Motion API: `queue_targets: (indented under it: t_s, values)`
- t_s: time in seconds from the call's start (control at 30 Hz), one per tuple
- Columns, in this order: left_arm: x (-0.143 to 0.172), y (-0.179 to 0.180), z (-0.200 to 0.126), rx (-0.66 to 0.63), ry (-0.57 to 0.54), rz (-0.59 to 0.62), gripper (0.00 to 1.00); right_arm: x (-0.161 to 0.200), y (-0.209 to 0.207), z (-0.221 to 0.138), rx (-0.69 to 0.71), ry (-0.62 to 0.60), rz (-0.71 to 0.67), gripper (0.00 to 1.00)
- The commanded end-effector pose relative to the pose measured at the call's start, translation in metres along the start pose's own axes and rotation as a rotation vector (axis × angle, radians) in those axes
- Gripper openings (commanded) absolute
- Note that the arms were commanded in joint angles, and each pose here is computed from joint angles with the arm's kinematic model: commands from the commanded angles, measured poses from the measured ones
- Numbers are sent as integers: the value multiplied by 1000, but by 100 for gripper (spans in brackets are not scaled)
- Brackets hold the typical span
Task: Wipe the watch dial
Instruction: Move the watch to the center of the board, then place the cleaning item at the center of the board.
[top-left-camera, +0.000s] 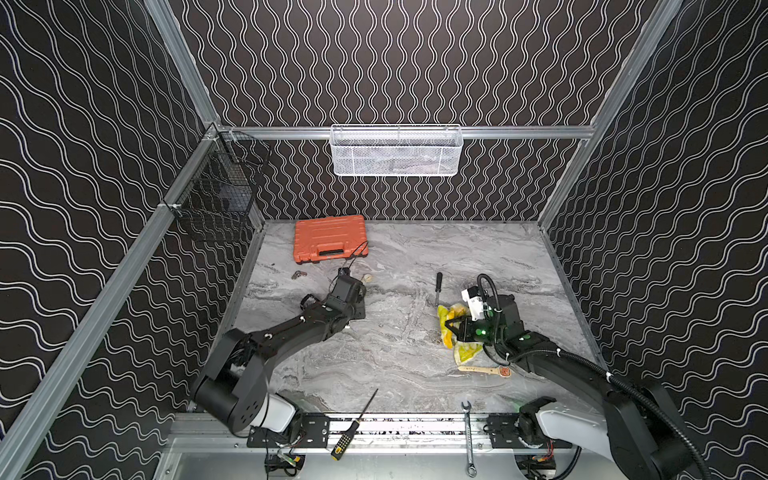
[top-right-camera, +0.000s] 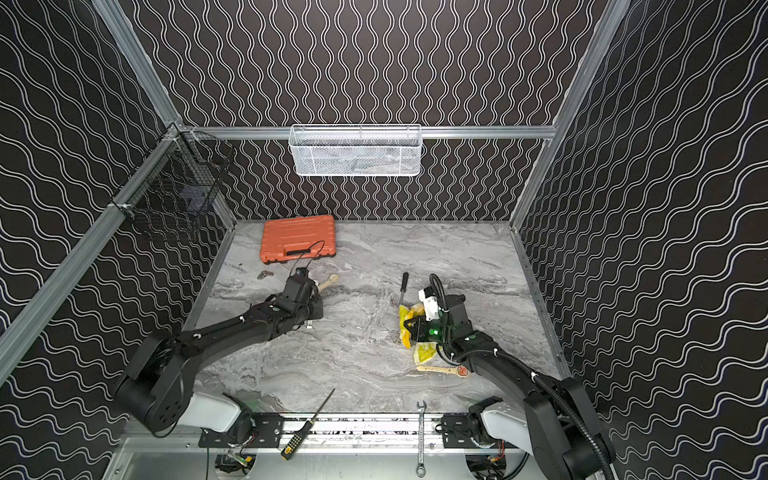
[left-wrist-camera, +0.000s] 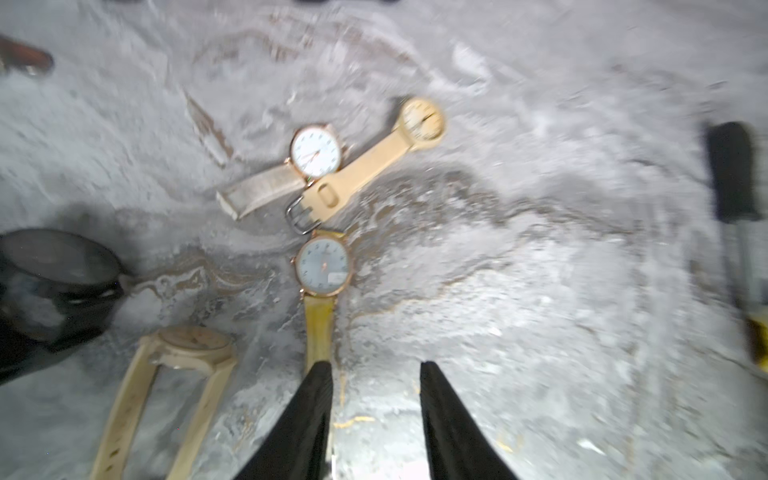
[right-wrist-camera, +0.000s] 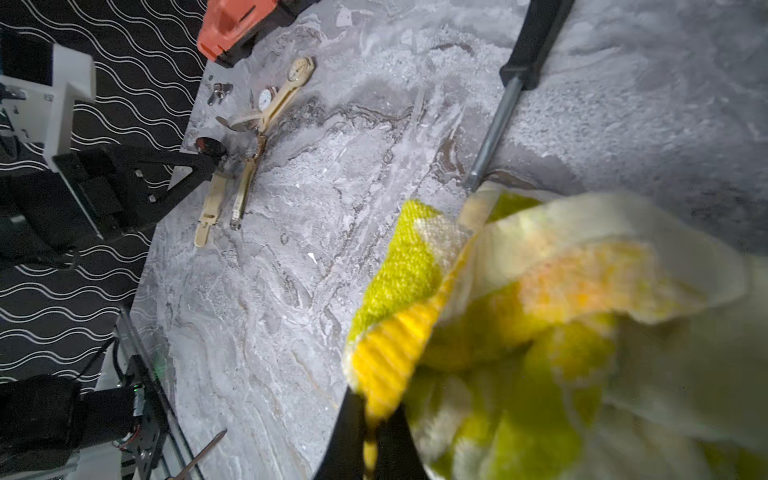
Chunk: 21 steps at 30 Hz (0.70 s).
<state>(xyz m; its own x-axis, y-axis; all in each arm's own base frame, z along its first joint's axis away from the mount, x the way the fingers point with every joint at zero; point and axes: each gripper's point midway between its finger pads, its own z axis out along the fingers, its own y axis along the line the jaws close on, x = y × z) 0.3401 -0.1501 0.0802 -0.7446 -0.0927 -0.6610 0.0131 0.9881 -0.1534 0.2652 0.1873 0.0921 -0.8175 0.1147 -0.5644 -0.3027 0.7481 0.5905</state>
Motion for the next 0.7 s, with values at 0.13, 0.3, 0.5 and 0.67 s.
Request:
queue_targets:
  t_s: [0.13,0.3,0.5,0.67]
  values:
    - [-21,-23,-38,136,-129,101,42,-25,63,-6,-255,19,-58,0]
    - [-21,-23,-48,177,-186,107,44,-39,114,-7,-390,29,-100,0]
    - [-8,-50,-45,341,-172,141,44,-20,34,-5,-112,-7,83,2]
    - [3,-73,-50,466,-175,196,43,19,-44,-8,161,57,271,28]
